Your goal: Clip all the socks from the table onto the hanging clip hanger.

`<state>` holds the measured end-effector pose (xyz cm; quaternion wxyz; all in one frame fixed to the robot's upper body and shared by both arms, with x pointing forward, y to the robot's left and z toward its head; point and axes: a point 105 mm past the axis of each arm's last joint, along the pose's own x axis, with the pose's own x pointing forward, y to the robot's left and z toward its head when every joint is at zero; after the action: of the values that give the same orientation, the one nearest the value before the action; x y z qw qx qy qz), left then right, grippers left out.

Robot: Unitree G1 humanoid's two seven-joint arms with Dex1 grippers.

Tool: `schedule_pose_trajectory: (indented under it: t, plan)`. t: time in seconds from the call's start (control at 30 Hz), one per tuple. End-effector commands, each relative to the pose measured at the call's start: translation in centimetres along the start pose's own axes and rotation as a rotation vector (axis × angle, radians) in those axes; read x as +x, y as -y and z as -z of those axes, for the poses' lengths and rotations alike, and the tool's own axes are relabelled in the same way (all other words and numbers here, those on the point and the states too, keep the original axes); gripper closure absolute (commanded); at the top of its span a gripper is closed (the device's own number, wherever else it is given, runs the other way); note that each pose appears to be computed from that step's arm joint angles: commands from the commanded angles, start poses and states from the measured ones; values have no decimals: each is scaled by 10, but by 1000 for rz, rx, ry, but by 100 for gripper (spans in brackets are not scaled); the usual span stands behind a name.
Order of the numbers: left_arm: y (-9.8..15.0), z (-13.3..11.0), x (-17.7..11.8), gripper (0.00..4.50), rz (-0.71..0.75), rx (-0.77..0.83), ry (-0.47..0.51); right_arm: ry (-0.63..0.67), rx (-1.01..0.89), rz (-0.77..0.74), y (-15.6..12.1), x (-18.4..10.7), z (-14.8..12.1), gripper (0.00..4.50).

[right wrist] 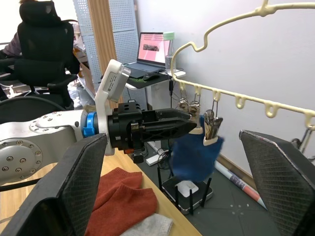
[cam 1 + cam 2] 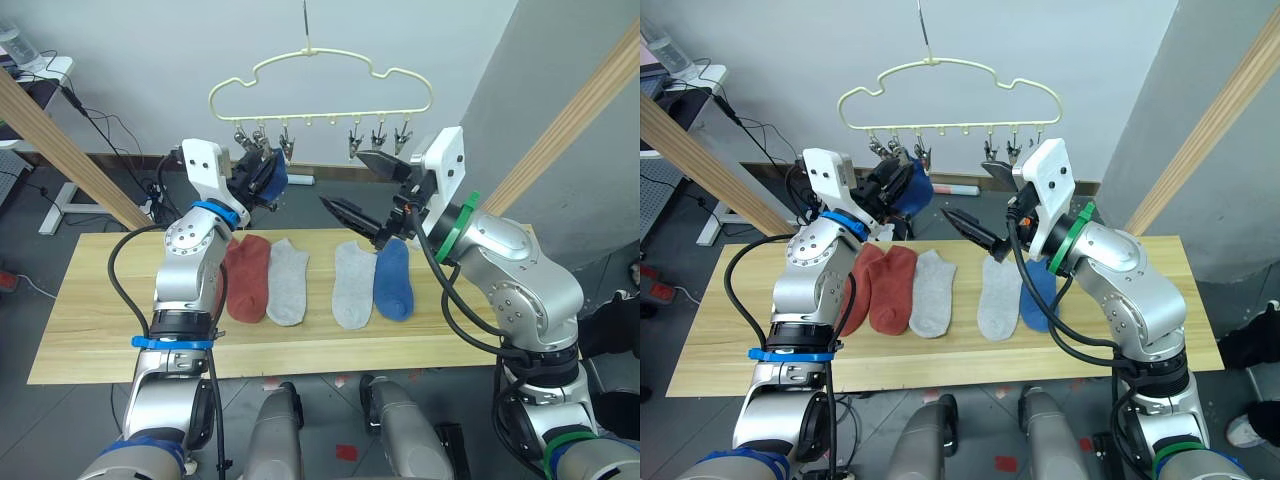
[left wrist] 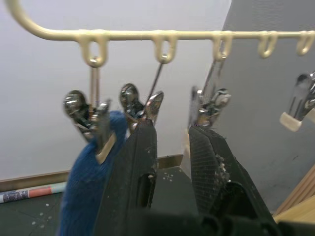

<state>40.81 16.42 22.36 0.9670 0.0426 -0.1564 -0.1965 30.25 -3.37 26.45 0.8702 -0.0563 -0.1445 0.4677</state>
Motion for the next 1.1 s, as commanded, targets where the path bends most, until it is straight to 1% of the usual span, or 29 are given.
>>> schedule_pose_trajectory:
  t: [0.03, 0.17, 0.37, 0.57, 1.1]
  plan:
    - [-6, -19, -3, 327, -15, 34, 64, 61, -45, -6, -3, -2, -17, 0]
    - [-7, -18, -5, 327, -22, 38, 62, 62, -46, -7, -3, -2, -17, 0]
    - [-4, -16, 2, 327, -8, 26, 57, 64, -50, -1, -1, -1, -18, 0]
    - [-8, -16, 3, 327, -26, 25, 62, 62, -52, 4, -1, -2, -19, 0]
    - [-11, -21, 18, 327, -46, 24, 91, 56, -55, 15, 0, -3, -17, 0]
